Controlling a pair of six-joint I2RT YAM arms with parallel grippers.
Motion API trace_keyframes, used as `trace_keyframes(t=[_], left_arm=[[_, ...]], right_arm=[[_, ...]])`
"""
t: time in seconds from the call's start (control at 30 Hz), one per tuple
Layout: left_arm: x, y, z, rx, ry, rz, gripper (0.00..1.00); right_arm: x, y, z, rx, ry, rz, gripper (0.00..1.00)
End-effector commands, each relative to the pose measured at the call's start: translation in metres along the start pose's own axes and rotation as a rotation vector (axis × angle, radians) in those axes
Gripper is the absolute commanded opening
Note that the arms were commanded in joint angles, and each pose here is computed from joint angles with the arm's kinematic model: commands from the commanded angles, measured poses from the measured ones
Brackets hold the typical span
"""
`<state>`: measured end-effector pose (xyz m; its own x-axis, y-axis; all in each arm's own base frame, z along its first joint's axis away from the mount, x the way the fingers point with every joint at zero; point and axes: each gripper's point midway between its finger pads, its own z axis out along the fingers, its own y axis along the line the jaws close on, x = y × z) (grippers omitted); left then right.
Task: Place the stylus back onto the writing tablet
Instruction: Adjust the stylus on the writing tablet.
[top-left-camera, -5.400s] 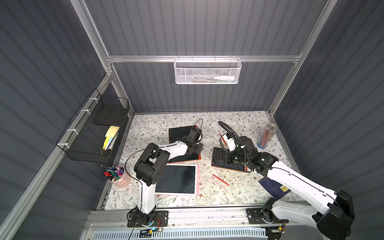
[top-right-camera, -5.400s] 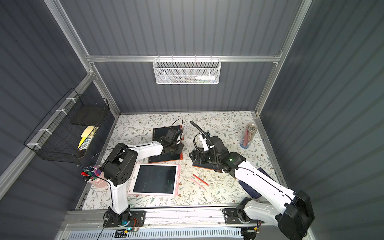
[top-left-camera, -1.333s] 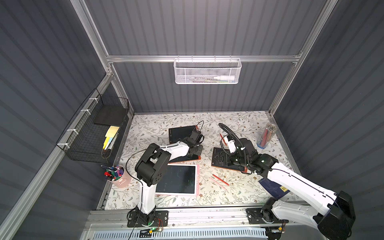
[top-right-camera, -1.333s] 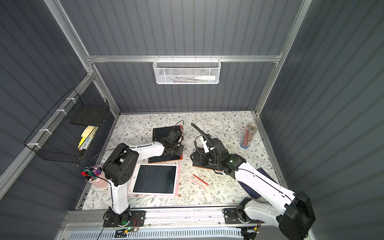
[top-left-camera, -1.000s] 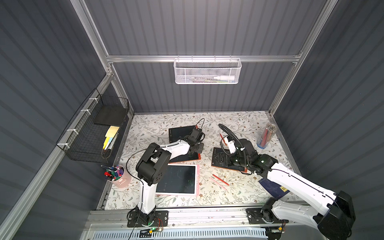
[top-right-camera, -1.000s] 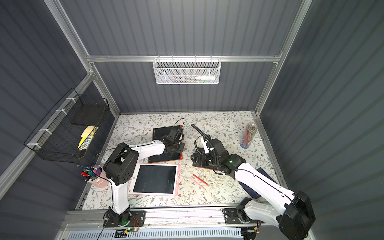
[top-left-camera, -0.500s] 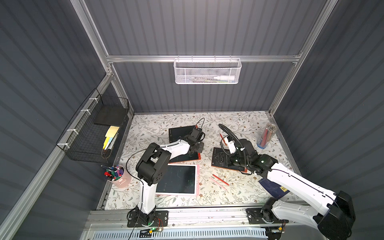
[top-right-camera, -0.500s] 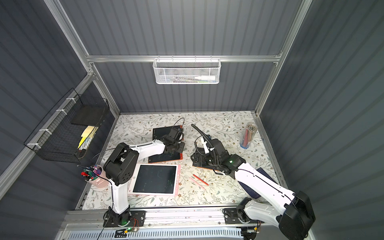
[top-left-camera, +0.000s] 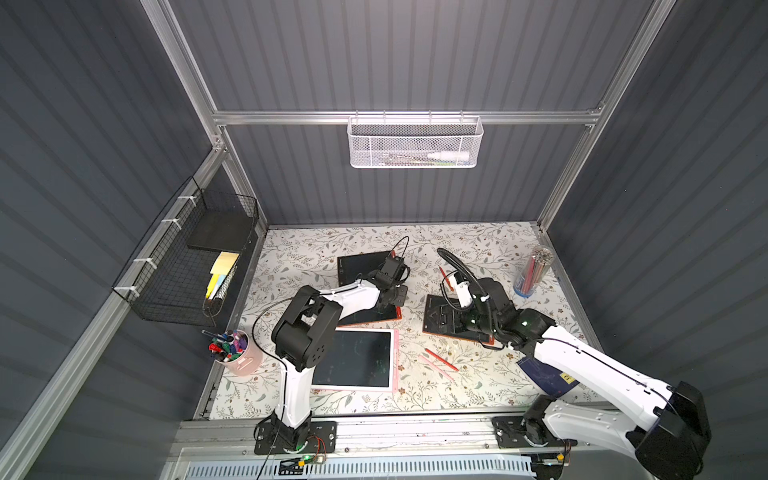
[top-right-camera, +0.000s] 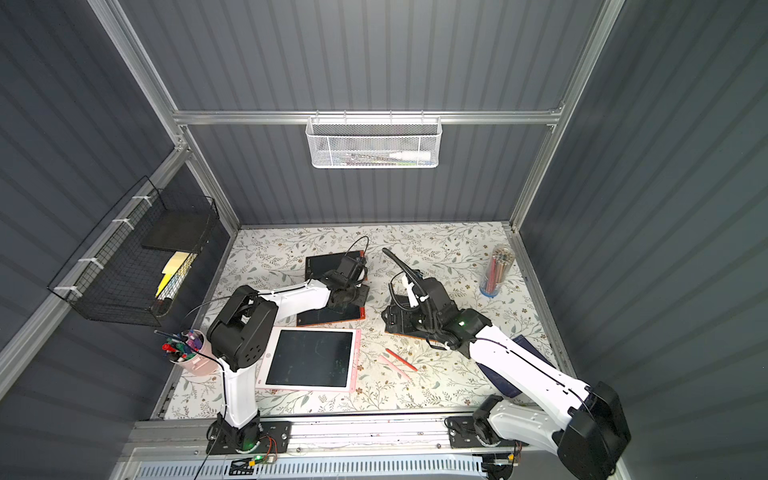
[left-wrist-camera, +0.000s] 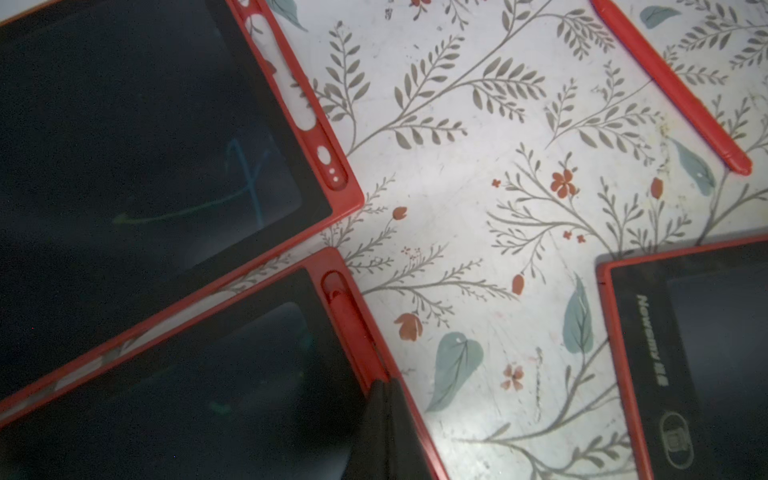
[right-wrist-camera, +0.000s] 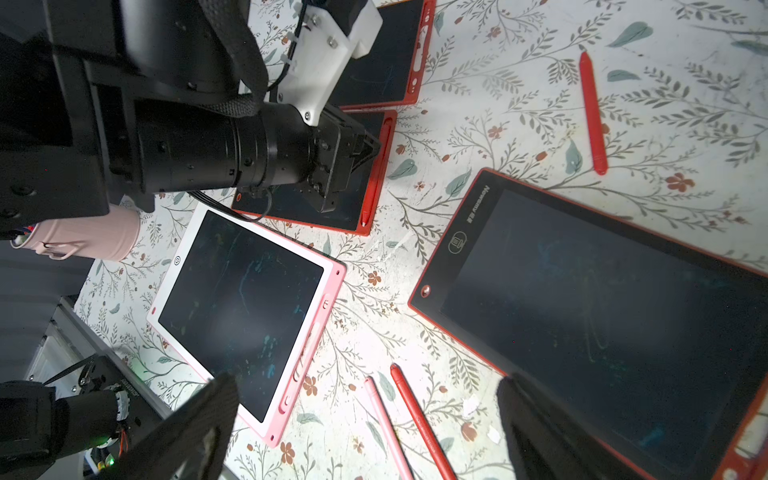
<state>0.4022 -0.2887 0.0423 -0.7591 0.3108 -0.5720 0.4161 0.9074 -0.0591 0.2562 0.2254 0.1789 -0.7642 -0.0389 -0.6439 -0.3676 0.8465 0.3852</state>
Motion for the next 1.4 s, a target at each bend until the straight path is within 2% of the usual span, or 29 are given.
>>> trace_keyframes(t=[0.0,0.17,0.23,0.67,1.13,1.37], left_arm=[[0.017,0.0,0.012,-0.002,0.042,0.011,0.0],[0.019,-0.002,0.015,0.008,0.048,0.016,0.0],[0.037,0.002,0.02,-0.002,0.086,0.019,0.0],[0.049,0.003,0.018,0.001,0.112,0.016,0.0],[-0.069,-0.016,-0.024,0.047,-0.149,-0.021,0.0],[-0.047,-0.008,-0.025,0.013,-0.087,-0.025,0.0]], right_arm=[[0.001,-0.003,0.003,0.018,-0.001,0.004,0.99],[0.003,-0.005,0.005,0.023,0.006,0.006,0.99],[0.003,-0.005,0.006,0.025,0.007,0.006,0.99],[0.004,-0.007,0.008,0.031,0.012,0.01,0.99],[0.002,-0.005,0.006,0.028,0.005,0.0,0.99],[0.001,-0.005,0.004,0.026,0.0,-0.001,0.99]])
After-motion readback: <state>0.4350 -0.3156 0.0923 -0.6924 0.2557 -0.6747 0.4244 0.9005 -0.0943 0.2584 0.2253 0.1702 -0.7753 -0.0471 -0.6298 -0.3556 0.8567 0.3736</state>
